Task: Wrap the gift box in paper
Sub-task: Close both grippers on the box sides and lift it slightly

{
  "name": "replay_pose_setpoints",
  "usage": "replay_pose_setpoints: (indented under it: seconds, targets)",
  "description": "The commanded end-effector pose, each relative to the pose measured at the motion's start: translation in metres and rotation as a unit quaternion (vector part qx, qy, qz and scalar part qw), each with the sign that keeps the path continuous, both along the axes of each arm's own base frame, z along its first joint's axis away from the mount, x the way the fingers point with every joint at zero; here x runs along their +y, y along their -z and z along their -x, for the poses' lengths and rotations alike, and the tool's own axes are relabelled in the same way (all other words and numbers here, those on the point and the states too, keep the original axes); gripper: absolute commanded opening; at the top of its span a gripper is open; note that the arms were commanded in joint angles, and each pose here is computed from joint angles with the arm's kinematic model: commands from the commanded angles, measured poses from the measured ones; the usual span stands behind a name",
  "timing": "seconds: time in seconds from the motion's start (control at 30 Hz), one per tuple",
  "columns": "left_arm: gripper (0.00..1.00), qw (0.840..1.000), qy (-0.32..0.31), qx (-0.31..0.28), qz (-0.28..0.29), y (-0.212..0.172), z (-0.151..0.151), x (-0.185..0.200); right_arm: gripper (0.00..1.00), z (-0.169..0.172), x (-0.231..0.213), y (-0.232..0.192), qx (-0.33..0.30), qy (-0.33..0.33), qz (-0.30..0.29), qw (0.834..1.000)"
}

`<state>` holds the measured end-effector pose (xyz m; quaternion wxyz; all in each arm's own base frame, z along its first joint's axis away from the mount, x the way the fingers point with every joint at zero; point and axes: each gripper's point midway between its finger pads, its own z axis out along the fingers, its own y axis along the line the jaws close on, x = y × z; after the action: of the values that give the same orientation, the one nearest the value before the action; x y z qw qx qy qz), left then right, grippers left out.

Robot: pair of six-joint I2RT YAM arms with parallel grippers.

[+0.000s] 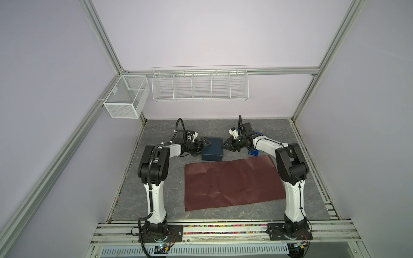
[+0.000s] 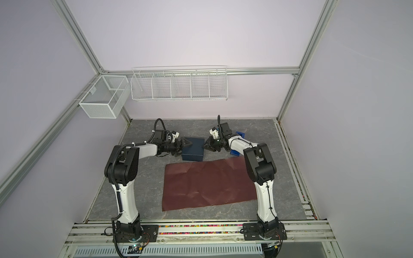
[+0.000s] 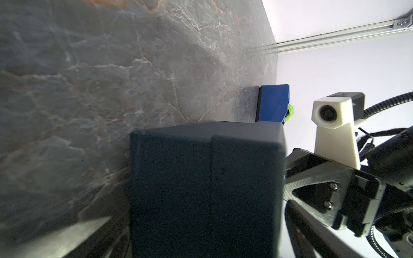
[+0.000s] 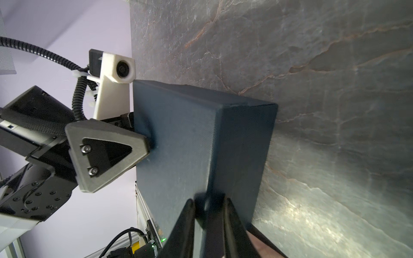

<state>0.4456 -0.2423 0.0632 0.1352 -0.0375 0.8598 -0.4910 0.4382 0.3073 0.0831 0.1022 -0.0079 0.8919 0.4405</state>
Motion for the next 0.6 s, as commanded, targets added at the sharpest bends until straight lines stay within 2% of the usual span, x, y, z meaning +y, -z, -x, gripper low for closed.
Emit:
replay_pose_setpoints:
  seconds: [0.0, 0.43, 0.57]
  targets:
    - [0.99, 0.998, -0.012, 0.022, -0.051, 0.016, 0.009, 0.011, 0.24, 0.015, -0.033, 0.057, 0.071, 0.043, 0.076, 0.994]
    - [0.99, 0.997, 0.015, 0.040, 0.068, 0.000, 0.016, -0.013, 0.24, 0.013, -0.040, 0.058, 0.073, 0.050, 0.071, 0.994]
    - [0.96, 0.996, 0.017, 0.032, 0.079, -0.009, 0.014, -0.018, 0.24, 0.011, -0.038, 0.055, 0.072, 0.050, 0.065, 0.994]
